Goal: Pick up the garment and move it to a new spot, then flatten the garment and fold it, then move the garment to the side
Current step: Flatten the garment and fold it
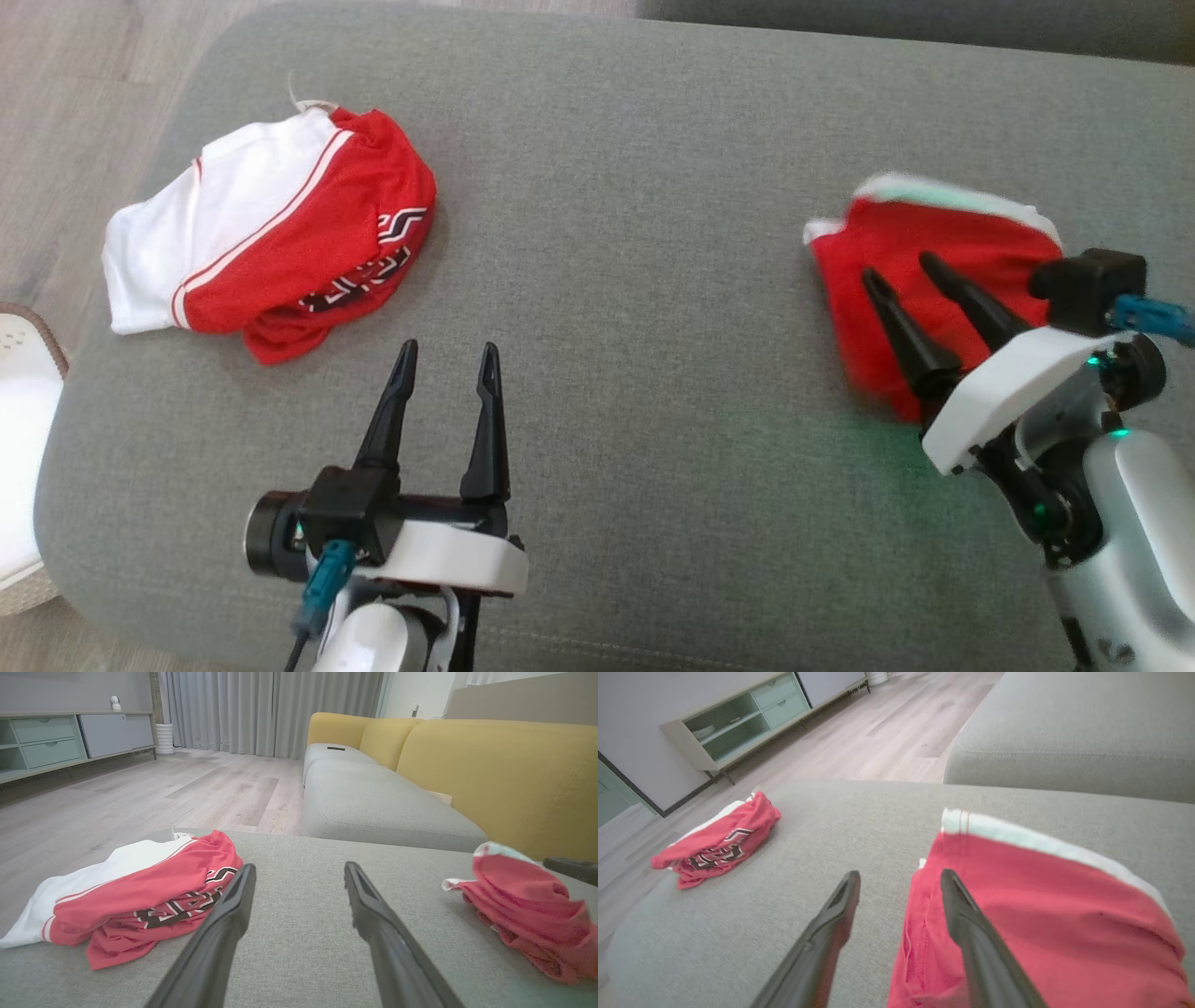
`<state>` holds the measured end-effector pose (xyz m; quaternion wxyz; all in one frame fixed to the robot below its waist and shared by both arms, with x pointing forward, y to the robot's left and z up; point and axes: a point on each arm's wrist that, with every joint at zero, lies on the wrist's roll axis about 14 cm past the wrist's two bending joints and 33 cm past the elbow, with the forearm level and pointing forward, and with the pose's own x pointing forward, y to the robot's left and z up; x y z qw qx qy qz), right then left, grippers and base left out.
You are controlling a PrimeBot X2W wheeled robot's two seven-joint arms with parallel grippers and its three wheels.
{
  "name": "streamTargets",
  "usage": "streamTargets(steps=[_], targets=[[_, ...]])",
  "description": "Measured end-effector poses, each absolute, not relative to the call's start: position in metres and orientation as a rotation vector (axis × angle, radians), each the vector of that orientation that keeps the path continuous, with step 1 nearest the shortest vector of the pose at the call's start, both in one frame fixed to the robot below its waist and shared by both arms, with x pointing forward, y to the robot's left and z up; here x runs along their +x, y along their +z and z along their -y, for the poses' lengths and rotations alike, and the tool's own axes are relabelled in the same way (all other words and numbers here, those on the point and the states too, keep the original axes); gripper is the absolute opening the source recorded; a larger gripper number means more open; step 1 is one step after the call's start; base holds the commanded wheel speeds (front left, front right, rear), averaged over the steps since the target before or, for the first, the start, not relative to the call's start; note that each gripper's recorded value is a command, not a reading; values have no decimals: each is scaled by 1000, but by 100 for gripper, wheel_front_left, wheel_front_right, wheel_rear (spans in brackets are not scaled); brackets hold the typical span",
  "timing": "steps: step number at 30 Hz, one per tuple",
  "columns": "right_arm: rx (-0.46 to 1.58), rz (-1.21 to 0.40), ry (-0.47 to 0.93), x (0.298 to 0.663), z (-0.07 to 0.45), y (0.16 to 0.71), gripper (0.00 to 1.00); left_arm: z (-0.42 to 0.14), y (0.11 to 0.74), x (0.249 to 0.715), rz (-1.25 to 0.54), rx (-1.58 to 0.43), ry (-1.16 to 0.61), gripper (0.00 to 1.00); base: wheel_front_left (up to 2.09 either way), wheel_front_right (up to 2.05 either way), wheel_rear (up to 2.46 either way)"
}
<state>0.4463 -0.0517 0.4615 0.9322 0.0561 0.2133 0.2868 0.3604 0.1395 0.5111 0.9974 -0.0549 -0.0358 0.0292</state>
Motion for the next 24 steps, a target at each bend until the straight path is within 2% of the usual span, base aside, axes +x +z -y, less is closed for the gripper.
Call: streamTargets(steps=[5, 9, 18, 24], targets=[[166, -332, 603, 440, 42, 493, 100, -140, 514, 358, 79, -119, 64, 100, 0, 0, 0], [191, -308, 601, 419, 48, 499, 100, -139, 518, 355, 91, -120, 63, 100, 0, 0, 0], [301, -279, 462, 349, 77, 477, 100, -144, 512, 327, 80, -115, 71, 100, 0, 0, 0], [220, -131, 400, 335, 98, 489, 100, -138, 510, 307, 82, -105, 39, 100, 0, 0, 0]])
